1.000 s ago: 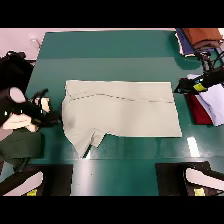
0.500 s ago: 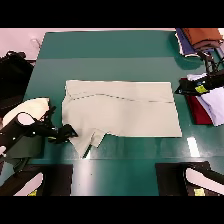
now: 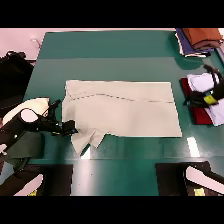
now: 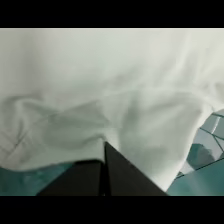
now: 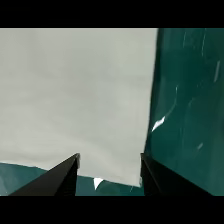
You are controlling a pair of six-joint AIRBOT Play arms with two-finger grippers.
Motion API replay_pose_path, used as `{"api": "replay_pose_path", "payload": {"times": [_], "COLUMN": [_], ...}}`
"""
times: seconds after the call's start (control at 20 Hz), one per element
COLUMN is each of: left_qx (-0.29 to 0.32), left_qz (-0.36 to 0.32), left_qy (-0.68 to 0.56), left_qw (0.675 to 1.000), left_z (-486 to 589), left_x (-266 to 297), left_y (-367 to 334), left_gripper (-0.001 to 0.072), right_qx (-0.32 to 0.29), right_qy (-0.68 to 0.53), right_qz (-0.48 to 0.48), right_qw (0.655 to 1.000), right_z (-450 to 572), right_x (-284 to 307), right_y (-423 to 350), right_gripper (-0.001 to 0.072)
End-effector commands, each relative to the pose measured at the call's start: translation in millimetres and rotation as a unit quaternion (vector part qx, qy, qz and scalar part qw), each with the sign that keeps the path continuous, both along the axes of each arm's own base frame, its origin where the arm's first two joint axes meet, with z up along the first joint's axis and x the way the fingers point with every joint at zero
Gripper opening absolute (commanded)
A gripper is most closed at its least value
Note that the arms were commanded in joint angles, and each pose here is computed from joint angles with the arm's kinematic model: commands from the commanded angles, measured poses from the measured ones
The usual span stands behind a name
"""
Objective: Fold the shirts.
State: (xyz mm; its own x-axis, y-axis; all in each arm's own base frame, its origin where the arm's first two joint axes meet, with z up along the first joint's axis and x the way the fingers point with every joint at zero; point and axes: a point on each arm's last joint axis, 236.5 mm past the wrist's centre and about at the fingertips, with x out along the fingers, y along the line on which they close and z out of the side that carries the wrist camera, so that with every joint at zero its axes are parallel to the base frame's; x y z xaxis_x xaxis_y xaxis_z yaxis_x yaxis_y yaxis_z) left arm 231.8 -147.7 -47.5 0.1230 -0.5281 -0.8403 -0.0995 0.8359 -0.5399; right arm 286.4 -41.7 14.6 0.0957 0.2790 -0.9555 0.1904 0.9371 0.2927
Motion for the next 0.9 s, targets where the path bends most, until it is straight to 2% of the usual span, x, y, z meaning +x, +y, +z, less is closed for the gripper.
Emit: {"api": "replay_pose_path", "payload": {"times": [0.0, 0.2, 0.25, 0.3, 0.55, 0.65, 0.7, 0.8, 0.85], "left_qx": [0.022, 0.024, 0.024, 0.024, 0.033, 0.034, 0.035, 0.045, 0.050], "left_qz": [-0.019, -0.007, -0.007, -0.007, -0.011, -0.017, -0.022, -0.032, -0.034], "left_qy": [-0.028, -0.053, -0.053, -0.053, -0.053, -0.046, -0.039, -0.054, -0.072], "left_qw": [0.999, 0.998, 0.998, 0.998, 0.998, 0.998, 0.998, 0.997, 0.996], "left_z": [15.6, 20.7, 20.8, 20.7, 18.7, 17.8, 17.0, 26.3, 36.3], "left_x": [13.6, 27.4, 27.5, 27.4, 26.7, 22.3, 18.3, 13.1, 11.2], "left_y": [6.2, 7.4, 7.4, 7.4, 10.7, 10.8, 11.1, 15.4, 18.1], "left_gripper": [0.0023, 0.0023, 0.0023, 0.0023, 0.0023, 0.0022, 0.0022, 0.0021, 0.0021], "right_qx": [0.046, 0.120, 0.127, 0.134, 0.138, 0.134, 0.129, 0.115, 0.103], "right_qy": [0.105, 0.127, 0.125, 0.122, 0.074, 0.051, 0.046, 0.048, 0.054], "right_qz": [-0.085, -0.155, -0.161, -0.162, -0.128, -0.110, -0.092, -0.050, -0.027], "right_qw": [0.990, 0.972, 0.971, 0.970, 0.979, 0.984, 0.986, 0.991, 0.993], "right_z": [-50.1, -87.9, -93.5, -97.9, -106.1, -100.3, -95.9, -85.4, -79.3], "right_x": [-71.3, -103.1, -103.9, -102.1, -69.9, -53.4, -48.7, -46.3, -48.6], "right_y": [-19.6, -4.4, 0.5, 7.8, 41.4, 49.5, 52.9, 56.4, 55.5], "right_gripper": [0.0509, 0.0498, 0.0490, 0.0439, 0.0430, 0.0202, 0.0126, 0.0019, 0.0019]}}
